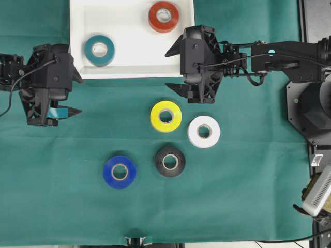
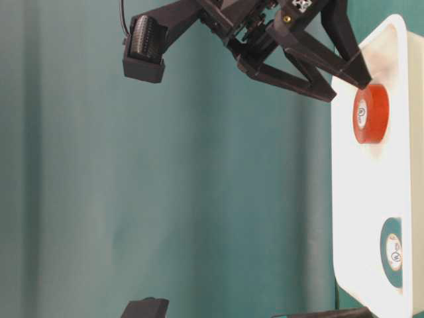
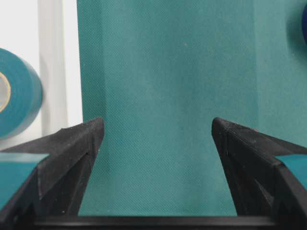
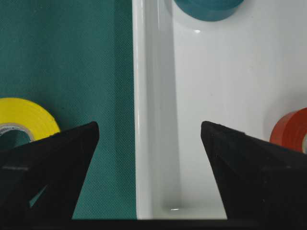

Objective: Put the tape alternately from left to right into the white case.
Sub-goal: 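Move the right gripper down to the black tape roll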

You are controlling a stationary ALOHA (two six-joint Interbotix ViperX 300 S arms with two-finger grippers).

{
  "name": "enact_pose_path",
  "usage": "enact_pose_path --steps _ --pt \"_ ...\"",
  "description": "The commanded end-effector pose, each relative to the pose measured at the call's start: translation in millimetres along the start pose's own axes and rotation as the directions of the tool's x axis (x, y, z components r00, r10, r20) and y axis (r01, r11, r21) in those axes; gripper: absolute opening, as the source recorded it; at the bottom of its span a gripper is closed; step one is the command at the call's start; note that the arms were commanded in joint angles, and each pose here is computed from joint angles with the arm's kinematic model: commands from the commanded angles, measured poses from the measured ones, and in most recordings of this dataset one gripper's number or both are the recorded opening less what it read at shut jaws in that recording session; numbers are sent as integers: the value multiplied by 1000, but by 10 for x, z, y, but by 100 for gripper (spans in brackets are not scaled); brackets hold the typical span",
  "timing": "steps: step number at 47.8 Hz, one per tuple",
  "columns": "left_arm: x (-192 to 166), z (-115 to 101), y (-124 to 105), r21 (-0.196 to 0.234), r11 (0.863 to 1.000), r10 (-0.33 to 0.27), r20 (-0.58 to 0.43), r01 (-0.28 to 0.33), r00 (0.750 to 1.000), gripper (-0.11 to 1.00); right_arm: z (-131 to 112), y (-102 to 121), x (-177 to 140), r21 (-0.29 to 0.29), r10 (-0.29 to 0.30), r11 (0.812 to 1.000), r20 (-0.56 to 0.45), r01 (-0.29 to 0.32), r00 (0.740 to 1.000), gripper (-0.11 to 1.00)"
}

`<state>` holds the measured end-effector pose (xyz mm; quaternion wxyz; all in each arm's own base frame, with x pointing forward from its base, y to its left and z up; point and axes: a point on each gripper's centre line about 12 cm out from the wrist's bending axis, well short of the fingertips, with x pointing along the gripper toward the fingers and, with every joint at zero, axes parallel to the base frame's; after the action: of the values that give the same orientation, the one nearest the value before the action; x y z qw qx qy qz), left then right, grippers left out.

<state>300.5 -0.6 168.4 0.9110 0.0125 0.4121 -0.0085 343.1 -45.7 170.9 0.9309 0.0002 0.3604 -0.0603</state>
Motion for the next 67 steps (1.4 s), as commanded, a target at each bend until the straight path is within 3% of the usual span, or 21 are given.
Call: enact_pose_path --steps 1,23,49,67 --pt "-50 77 -8 -1 1000 -2 35 2 999 96 68 9 -28 0 3 1000 26 -3 1000 76" --pt "-50 82 -8 -1 1000 -1 40 1 999 96 71 168 -37 -30 37 999 24 -36 999 76" --pt "-53 93 -7 -1 1000 -1 41 1 999 96 43 810 -115 -150 178 973 23 -173 984 76" --pt "-55 105 -7 -1 1000 -1 45 1 999 96 -64 1136 -186 -159 249 956 0 -246 969 75"
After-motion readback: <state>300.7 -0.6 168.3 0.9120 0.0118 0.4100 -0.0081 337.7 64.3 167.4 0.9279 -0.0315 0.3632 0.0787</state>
